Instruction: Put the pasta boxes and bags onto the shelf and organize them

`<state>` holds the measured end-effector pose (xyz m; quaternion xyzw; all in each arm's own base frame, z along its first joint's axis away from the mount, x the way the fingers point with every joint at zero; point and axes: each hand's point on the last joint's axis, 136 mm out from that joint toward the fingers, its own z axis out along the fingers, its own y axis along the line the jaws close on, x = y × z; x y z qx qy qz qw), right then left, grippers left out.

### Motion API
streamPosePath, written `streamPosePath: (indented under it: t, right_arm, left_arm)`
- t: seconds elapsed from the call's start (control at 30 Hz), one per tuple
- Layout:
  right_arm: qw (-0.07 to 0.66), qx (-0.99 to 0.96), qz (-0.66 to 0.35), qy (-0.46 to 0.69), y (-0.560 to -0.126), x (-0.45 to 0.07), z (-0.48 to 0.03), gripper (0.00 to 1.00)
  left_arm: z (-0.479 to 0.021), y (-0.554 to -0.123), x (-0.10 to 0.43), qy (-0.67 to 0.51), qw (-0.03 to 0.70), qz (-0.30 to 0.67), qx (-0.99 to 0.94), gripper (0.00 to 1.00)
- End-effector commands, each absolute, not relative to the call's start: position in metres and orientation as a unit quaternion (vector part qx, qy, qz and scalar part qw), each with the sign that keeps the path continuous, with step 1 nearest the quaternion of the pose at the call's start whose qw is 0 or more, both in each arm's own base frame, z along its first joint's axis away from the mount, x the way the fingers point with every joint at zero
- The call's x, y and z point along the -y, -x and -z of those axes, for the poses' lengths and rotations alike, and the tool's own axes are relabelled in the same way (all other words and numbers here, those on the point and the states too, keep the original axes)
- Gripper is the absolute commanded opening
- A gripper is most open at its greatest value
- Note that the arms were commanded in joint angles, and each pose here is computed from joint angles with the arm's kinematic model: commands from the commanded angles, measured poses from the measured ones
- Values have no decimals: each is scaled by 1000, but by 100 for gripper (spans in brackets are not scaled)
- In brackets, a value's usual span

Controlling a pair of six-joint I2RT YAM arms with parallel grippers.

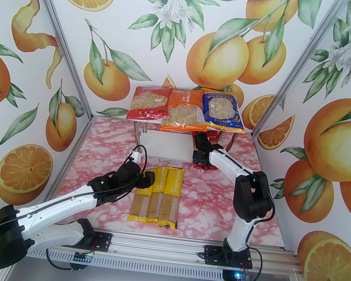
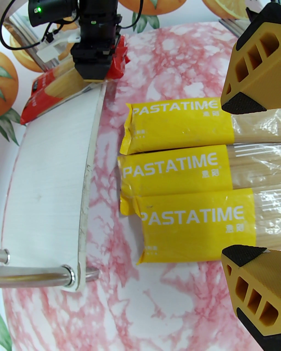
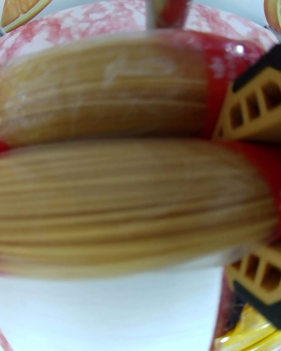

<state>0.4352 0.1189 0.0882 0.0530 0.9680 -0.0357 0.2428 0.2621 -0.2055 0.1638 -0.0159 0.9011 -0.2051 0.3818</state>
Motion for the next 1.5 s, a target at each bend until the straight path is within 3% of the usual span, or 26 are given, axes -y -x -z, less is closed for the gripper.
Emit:
streamPosePath:
  t: [0.0,0.17,0.63,0.8,1.03,1.23,1.47]
  right_arm:
    - [246,-966,14,-72,-449,-121,-76,59]
    - [244,-966,-41,-68,-450,-139,-82,78]
    - [365,-922,-120,-43,-430,-145,-170,94]
    - [373,-919,-123,-33,-385,-135,-186,95]
    - [346,-928,-138,26,-287,-153,-189,90]
    - [243,-947,-203,53,-215,-201,-147,90]
    - [194,-957,-210,57,-185,-240,-105,92]
  left_arm:
    - [-160,-258,196,22,377,195,-905,85]
    - [-157,-255,195,9,372,189,-909,89]
    - [-130,-242,182,-6,344,158,-926,90]
    - [-116,-233,180,-14,320,151,-935,89]
    - [-95,-228,185,-25,292,125,-948,75]
    - [-90,-232,199,-25,287,135,-948,74]
    - [-87,-234,208,-16,285,154,-946,76]
